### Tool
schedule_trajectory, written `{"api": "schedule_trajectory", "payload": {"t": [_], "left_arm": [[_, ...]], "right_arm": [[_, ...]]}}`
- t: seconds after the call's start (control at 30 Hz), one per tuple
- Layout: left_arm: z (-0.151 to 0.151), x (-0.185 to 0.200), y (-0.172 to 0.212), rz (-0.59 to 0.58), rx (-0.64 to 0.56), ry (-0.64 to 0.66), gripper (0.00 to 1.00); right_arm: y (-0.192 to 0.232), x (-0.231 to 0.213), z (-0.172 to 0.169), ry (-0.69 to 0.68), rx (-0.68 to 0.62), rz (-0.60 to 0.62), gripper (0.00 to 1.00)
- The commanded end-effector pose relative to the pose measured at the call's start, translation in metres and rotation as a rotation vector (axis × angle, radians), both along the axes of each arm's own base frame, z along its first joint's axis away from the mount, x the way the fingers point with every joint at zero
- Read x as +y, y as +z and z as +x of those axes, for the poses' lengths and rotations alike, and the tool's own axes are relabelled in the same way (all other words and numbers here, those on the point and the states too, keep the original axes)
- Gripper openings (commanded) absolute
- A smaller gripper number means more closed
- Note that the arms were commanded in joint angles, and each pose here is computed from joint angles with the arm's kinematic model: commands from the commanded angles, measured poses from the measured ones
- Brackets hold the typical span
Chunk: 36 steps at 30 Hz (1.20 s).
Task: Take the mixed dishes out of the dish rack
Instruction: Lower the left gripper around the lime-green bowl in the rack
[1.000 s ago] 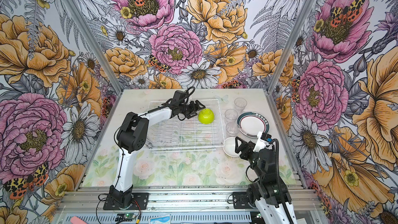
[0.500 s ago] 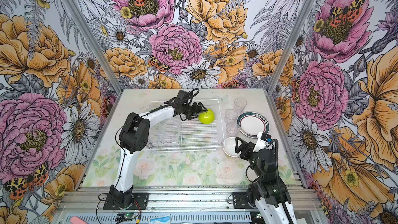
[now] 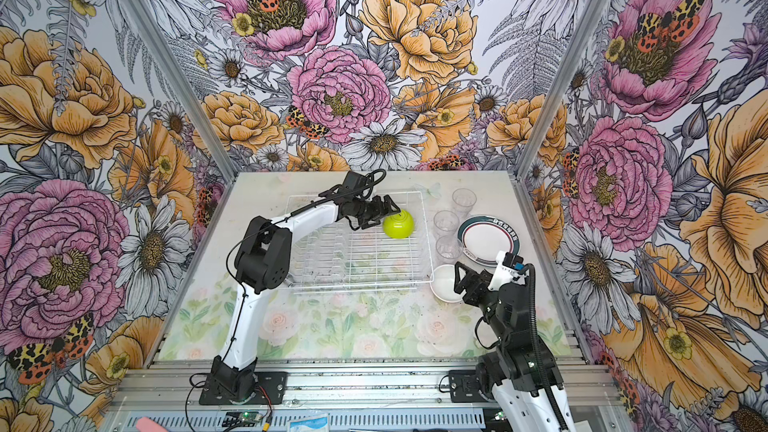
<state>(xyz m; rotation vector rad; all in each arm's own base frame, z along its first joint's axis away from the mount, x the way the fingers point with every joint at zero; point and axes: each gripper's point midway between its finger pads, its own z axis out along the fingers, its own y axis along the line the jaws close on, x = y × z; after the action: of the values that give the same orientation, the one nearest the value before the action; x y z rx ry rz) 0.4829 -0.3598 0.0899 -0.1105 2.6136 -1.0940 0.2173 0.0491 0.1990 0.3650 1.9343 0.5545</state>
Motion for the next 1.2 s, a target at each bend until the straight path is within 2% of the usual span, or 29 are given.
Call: {"api": "schedule_trajectory", "payload": {"t": [0.0, 0.33, 0.53, 0.67, 0.83, 0.93, 1.17], "left_arm": [[-0.011, 0.012, -0.040, 0.045, 0.125, 0.002, 0.98], [-0.015, 0.019, -0.045, 0.041, 0.166, -0.015, 0.99], [-0.024, 0.024, -0.033, 0.055, 0.171, -0.040, 0.99], [-0.025, 0.019, -0.024, 0.055, 0.164, -0.048, 0.99], [-0.021, 0.014, -0.039, 0.058, 0.203, -0.065, 0.99], [-0.024, 0.009, -0.047, 0.047, 0.240, -0.104, 0.99], [-0.041, 0.000, -0.037, 0.076, 0.234, -0.170, 0.99]], "right_arm": [[0.014, -0.006, 0.002, -0.025, -0.029, -0.024, 0.86], [0.037, -0.010, 0.008, -0.039, -0.050, -0.077, 0.86], [0.050, -0.011, 0.008, -0.043, -0.074, -0.076, 0.86], [0.052, -0.006, 0.007, -0.016, -0.077, -0.067, 0.86], [0.055, -0.007, 0.007, -0.015, -0.083, -0.097, 0.86], [0.058, -0.009, 0.008, -0.018, -0.089, -0.115, 0.86], [0.074, -0.003, 0.008, 0.019, -0.093, -0.130, 0.86]]}}
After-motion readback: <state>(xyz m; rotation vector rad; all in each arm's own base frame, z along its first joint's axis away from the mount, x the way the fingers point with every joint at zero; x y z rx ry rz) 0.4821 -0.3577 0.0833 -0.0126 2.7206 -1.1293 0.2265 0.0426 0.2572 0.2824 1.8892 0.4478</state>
